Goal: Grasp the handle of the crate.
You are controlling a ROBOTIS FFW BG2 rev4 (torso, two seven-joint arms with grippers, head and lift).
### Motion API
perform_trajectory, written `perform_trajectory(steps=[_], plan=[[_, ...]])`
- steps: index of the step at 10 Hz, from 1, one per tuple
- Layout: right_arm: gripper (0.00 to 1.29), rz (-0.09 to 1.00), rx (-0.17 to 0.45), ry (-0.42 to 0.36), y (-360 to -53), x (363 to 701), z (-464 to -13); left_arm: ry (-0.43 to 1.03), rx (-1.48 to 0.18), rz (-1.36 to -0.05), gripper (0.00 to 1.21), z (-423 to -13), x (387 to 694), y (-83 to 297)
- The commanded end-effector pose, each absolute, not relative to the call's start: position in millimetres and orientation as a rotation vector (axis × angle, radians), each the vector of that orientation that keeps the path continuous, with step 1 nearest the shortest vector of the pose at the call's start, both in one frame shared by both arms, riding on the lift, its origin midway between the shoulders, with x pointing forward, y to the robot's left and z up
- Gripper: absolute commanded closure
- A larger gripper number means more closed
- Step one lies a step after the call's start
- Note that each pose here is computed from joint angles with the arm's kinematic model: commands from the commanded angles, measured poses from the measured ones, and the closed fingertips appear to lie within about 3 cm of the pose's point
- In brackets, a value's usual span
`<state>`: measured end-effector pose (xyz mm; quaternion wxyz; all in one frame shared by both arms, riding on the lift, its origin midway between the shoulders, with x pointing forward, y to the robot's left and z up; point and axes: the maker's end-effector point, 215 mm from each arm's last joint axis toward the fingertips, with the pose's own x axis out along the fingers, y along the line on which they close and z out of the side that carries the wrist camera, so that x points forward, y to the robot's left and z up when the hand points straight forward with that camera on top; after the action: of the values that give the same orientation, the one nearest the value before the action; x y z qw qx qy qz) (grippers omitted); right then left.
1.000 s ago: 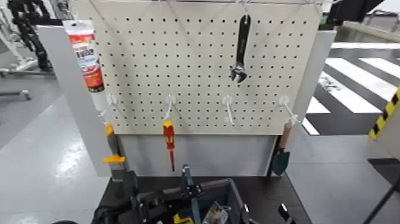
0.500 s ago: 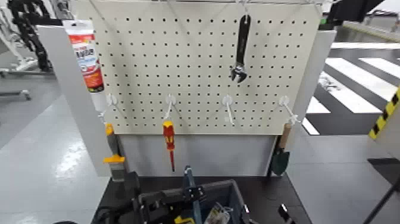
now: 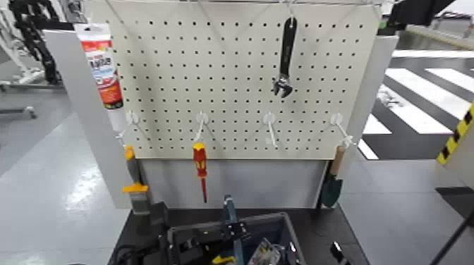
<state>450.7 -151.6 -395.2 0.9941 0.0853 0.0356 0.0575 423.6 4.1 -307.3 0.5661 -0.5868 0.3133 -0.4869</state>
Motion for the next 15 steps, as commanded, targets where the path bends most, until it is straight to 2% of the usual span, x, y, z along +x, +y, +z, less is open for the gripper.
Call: perform_trajectory(steps=[1,4,6,15], plan=[[0.15,0.114,0.171,0.068,-152,451,-395,0.75,-1.408,-1.177,1.18,-298,409,-7],[0.15,0.112,0.173,0.065,-153,450,-394,0.785,-1.454,-1.186,1.18,-298,388,-18],[0.15,0.108,0.174,0.063,-154,451,-394,0.768,-1.451,-1.215,1.18,-284,383,-21],[0.15,0.109,0.159,0.054,-153,450,-391,0.763,-1.481,-1.211,1.18,-279,378,-21]])
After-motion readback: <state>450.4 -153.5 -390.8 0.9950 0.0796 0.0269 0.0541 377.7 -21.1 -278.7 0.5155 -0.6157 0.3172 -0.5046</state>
